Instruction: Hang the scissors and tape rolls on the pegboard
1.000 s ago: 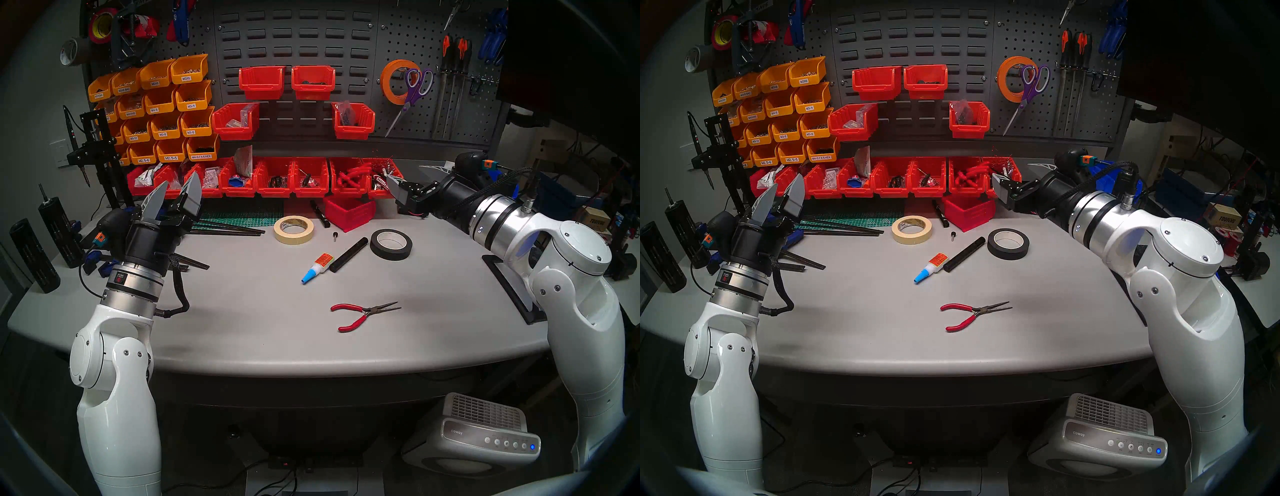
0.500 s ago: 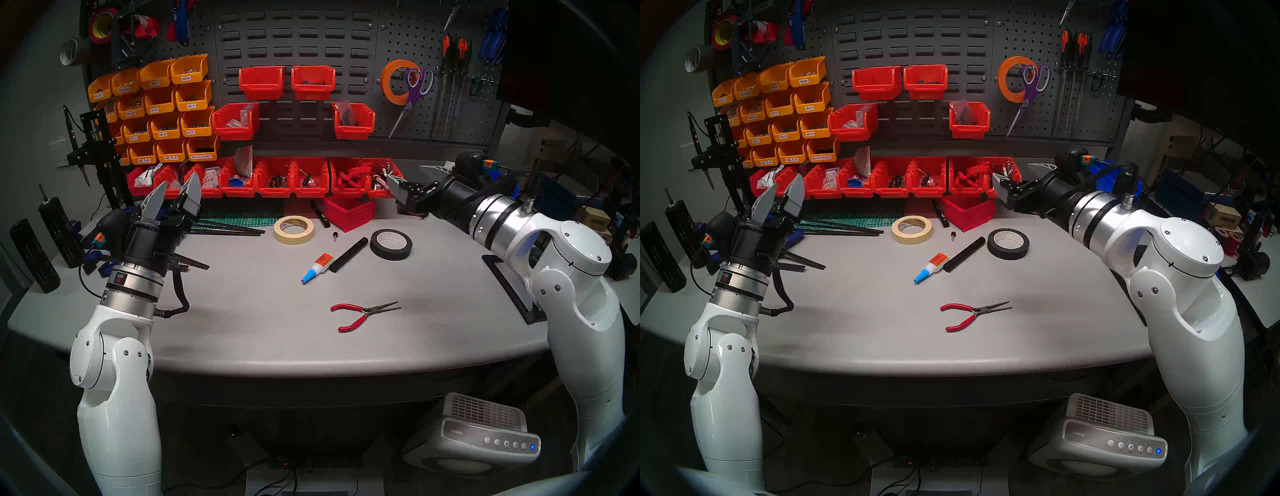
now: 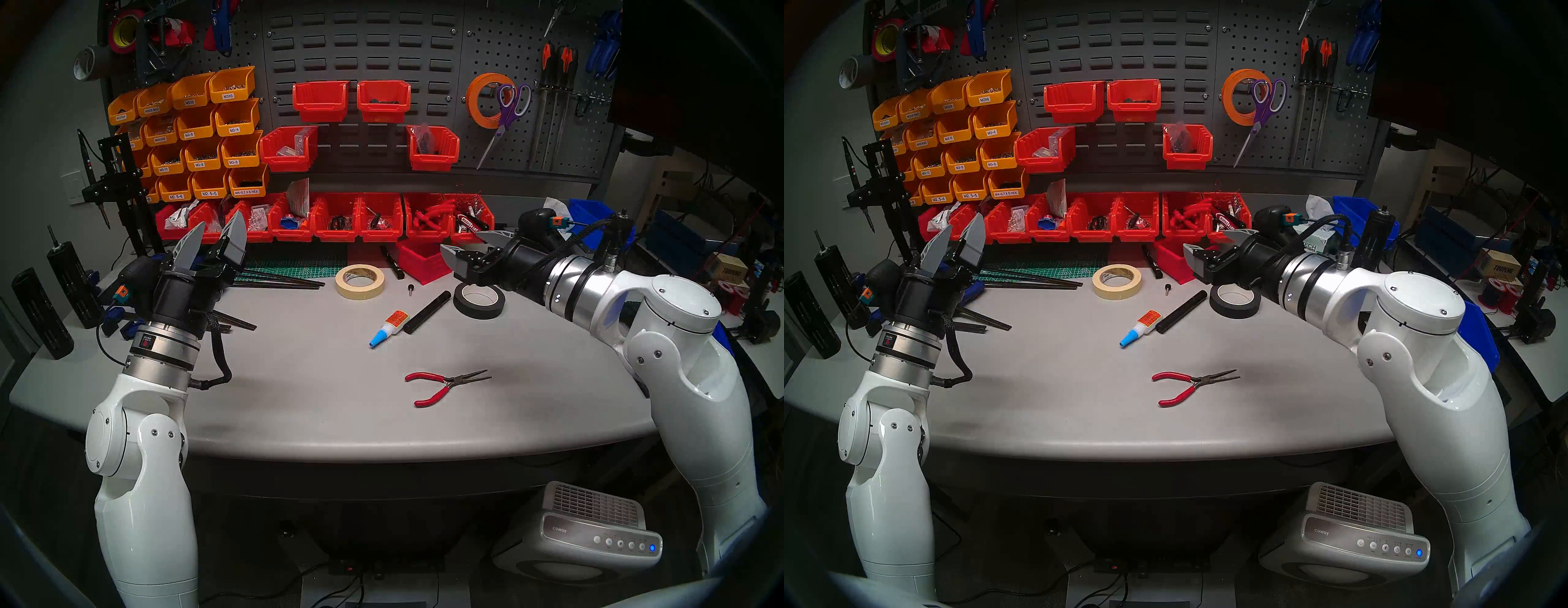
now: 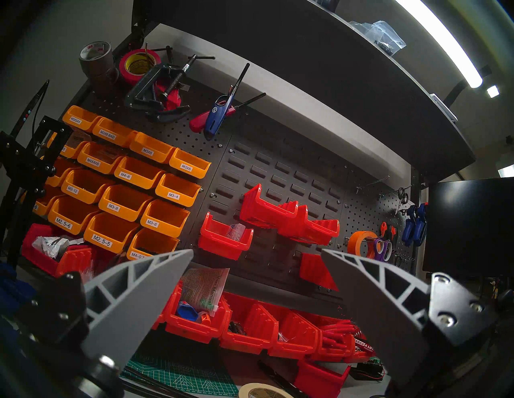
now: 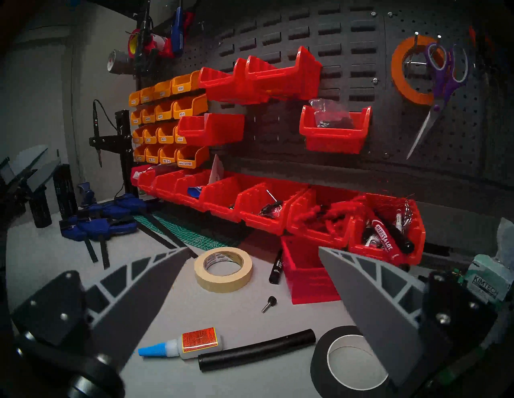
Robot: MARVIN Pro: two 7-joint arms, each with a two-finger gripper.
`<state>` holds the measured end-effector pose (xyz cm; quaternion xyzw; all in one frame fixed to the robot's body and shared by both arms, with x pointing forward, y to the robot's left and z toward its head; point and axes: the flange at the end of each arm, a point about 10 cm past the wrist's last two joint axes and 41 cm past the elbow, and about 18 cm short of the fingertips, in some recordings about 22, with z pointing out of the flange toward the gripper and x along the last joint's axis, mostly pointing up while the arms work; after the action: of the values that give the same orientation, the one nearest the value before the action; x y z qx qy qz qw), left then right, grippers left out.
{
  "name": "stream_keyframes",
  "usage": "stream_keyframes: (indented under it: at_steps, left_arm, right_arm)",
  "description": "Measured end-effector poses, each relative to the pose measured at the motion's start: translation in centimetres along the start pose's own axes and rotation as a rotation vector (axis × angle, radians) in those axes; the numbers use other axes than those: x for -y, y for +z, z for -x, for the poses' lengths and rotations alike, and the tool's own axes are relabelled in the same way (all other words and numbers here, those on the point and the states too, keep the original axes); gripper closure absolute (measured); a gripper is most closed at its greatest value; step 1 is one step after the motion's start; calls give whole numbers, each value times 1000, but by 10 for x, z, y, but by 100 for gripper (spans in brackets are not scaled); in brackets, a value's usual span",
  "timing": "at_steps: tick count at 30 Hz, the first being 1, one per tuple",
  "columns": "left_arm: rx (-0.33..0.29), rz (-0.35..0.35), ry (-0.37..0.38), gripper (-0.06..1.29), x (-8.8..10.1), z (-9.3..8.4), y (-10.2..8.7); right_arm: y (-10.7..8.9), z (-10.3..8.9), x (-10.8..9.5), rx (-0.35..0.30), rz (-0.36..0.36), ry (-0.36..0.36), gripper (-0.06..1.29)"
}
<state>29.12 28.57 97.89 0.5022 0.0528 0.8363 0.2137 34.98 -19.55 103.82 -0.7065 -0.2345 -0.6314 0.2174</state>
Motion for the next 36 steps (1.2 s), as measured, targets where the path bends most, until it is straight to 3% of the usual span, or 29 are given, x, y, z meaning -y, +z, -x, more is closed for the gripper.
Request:
stream_keyframes:
  at_steps: [17, 36]
  left_arm:
    - [1, 0, 0, -3, 0, 0, 0]
    - [2, 0, 0, -3, 1, 1, 0]
  right_arm:
    - [41, 15, -3, 69, -75, 137, 1]
    - [91, 26, 10, 183, -135, 192, 1]
